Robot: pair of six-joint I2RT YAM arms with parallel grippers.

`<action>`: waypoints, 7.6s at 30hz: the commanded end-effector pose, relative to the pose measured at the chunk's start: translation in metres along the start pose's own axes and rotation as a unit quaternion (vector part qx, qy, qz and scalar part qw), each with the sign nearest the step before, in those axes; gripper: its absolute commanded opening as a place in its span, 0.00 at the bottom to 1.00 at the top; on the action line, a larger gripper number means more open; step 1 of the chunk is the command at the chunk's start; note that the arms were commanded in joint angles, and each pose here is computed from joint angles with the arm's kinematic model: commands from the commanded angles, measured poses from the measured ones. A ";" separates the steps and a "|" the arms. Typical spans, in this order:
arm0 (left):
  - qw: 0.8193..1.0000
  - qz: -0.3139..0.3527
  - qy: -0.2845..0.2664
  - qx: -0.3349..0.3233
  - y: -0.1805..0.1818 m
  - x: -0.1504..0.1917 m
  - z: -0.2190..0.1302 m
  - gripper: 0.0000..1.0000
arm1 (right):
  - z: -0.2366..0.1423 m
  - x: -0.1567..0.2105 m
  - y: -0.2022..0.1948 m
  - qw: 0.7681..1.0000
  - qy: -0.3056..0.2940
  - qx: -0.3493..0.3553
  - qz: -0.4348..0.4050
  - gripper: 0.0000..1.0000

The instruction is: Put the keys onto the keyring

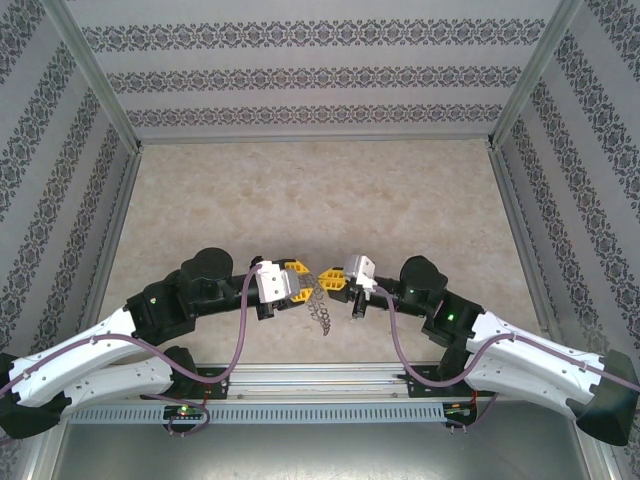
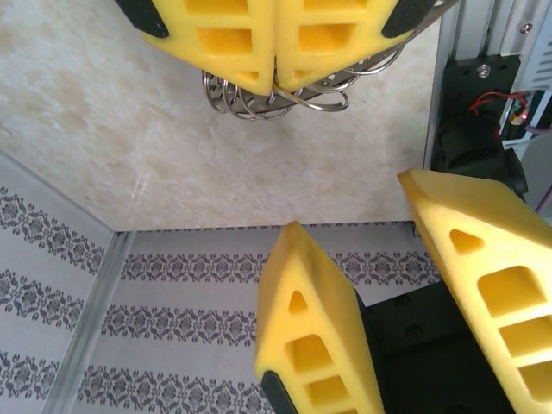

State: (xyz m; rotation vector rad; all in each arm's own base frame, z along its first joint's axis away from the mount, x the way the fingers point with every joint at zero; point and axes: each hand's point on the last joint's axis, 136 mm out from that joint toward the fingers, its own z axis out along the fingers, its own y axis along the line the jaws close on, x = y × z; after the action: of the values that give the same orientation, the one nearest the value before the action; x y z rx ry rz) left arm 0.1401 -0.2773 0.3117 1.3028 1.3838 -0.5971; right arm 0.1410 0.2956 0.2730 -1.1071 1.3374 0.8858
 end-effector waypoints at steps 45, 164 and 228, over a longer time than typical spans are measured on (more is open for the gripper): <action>0.979 -0.166 0.097 -0.064 0.034 0.087 0.017 0.25 | -0.026 0.063 -0.052 0.972 0.113 0.126 0.160 0.45; 0.969 -0.243 -0.010 -0.042 0.022 0.057 -0.020 0.33 | 0.018 0.006 0.032 0.995 0.048 -0.050 0.071 0.00; 0.986 -0.156 0.011 0.060 -0.008 0.032 -0.034 0.00 | -0.015 -0.020 0.036 0.997 0.035 -0.048 -0.051 0.31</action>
State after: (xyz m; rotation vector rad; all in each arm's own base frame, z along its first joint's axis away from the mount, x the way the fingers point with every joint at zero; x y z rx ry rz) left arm 0.1246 -0.2454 0.2895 1.1562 1.5792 -0.9705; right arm 0.0949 0.3024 0.2941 -1.2740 1.2310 0.9355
